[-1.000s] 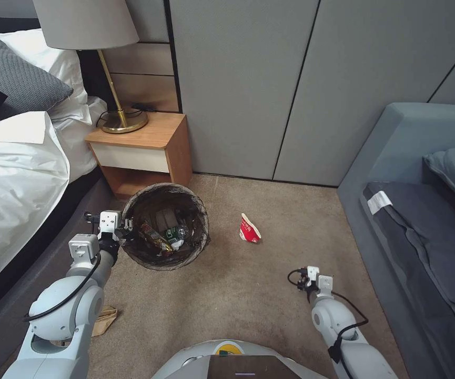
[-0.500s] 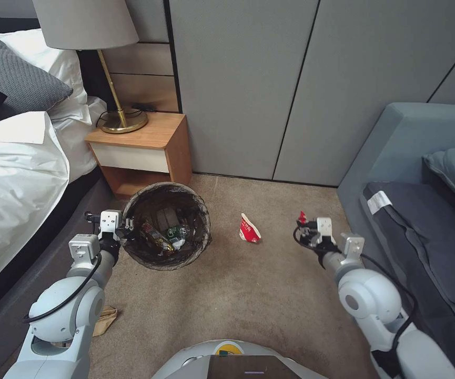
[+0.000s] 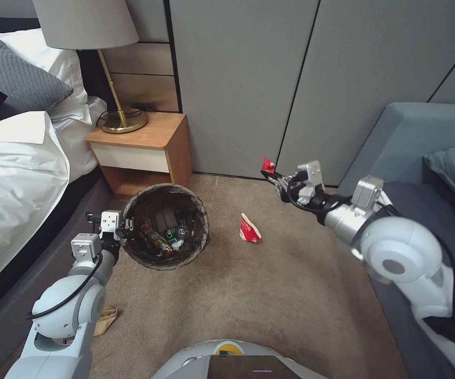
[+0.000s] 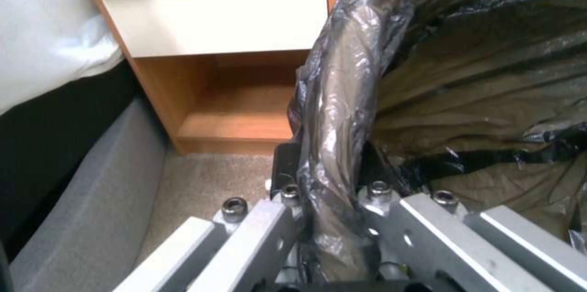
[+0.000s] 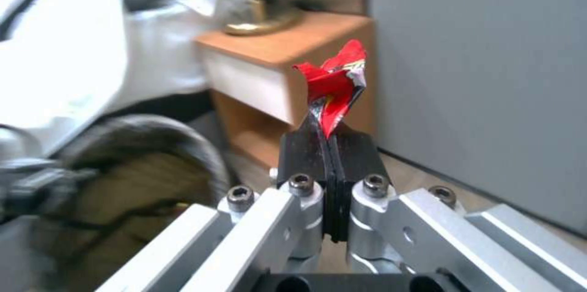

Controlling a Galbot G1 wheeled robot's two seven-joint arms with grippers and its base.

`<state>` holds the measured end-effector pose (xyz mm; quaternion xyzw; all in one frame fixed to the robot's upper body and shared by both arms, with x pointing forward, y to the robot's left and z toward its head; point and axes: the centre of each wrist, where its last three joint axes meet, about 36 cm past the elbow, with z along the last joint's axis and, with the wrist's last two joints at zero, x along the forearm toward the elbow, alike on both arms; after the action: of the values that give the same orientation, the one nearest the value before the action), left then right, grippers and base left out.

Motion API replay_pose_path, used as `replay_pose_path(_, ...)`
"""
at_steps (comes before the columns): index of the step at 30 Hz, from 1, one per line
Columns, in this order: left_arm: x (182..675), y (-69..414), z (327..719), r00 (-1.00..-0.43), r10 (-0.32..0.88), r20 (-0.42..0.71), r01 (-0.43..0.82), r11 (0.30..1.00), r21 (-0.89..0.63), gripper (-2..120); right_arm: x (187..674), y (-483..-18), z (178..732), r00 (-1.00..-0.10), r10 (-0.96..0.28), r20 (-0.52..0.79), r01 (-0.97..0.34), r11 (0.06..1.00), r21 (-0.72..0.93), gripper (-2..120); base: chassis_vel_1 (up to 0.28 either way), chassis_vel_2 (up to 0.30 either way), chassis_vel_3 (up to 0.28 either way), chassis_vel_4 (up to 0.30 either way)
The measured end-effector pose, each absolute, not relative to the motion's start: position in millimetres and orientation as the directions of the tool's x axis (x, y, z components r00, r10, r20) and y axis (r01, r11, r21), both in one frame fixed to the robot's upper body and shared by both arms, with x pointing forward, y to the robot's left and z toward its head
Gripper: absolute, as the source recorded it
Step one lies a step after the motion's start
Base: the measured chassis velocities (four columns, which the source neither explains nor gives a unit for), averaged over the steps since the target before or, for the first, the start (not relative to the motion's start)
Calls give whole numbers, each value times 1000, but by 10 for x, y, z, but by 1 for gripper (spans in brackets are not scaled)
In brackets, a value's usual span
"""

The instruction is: Pick up the trash bin, then pick up the garbage from the floor and place it into the trash bin.

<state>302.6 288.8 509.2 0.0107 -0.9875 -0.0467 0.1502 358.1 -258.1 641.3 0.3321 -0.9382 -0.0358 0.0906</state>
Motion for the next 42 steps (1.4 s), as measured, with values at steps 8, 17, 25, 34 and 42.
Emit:
replay_pose_path(8,3049,2876,5096,-954,-30,297,-1,995,97,0,3648,-2507,6900,-656,-736,168,-740,671,51,0,0,0,0,0)
replay_pose_path(17,3034,2824,5214,-960,21,280,54,993,109,0,3685,-2139,7027,-487,-847,212,-854,513,87,0,0,0,0,0)
replay_pose_path(25,2969,2770,5331,-963,84,254,110,990,89,0,3609,-1909,7000,-384,-891,244,-894,424,144,0,0,0,0,0)
replay_pose_path(34,2933,2736,5403,-966,109,234,134,986,94,0,3431,-1747,6975,-249,-927,279,-900,328,287,0,0,0,0,0)
replay_pose_path(42,2911,2724,5419,-968,108,226,132,987,94,0,3278,-1664,6891,-200,-928,316,-884,310,351,0,0,0,0,0)
